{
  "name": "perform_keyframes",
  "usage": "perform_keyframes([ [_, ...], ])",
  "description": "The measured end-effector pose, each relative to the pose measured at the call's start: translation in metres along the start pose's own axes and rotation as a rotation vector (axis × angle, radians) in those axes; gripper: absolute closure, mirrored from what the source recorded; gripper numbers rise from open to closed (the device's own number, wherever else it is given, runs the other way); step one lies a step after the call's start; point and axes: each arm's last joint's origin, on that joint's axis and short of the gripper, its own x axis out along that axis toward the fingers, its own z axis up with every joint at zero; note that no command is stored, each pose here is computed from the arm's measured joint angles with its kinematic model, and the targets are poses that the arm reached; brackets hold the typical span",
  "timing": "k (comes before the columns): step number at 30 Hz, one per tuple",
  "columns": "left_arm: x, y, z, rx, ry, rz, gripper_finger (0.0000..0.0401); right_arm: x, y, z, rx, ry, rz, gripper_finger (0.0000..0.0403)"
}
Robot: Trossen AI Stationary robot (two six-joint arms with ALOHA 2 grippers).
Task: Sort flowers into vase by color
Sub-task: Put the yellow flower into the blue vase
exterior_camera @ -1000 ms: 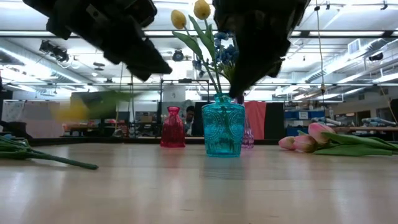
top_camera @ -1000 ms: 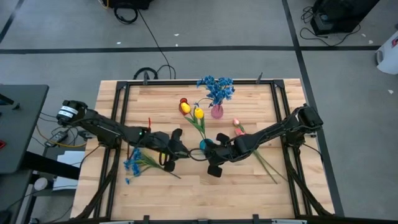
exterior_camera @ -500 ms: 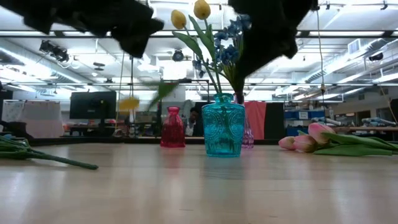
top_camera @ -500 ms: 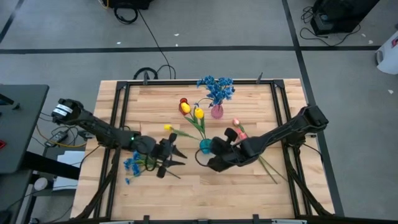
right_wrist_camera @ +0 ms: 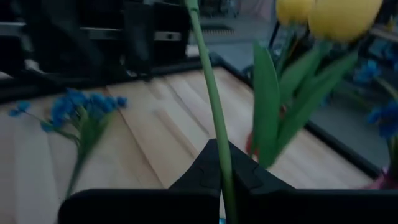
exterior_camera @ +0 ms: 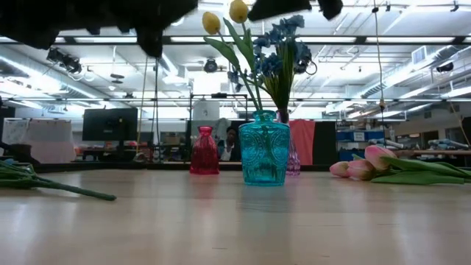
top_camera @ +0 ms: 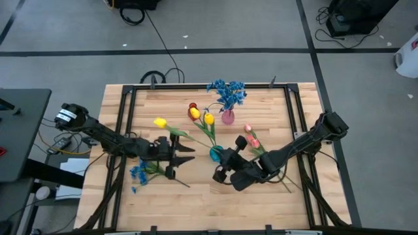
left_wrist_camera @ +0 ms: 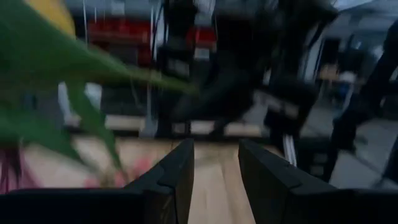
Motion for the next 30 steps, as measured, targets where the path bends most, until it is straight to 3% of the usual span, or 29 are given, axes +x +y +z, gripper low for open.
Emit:
perform_keyframes([
  [4,-0.001,0.0,0.015,0.021,-0.148,-0.001,0.027,-0.006,0.006,0.006,-0.002,-0.061,0.012,0.0394],
  [9,-0.002,0.002,0.024,0.02,-0.237,0.009,0.027,-0.007,0.009,0.01,-0.004,-0.075,0.054,0.0394],
  [17,0.0,0.009,0.025,0.023,-0.245,0.042,0.027,-0.006,0.01,0.01,-0.023,-0.069,0.084,0.0394],
  [24,0.002,0.012,0.017,-0.048,-0.165,0.038,0.027,-0.006,0.009,0.013,-0.06,-0.102,0.014,0.0393],
  [30,0.002,0.012,0.021,-0.059,-0.203,0.045,0.027,-0.002,0.01,0.015,-0.061,-0.08,0.124,0.0393],
])
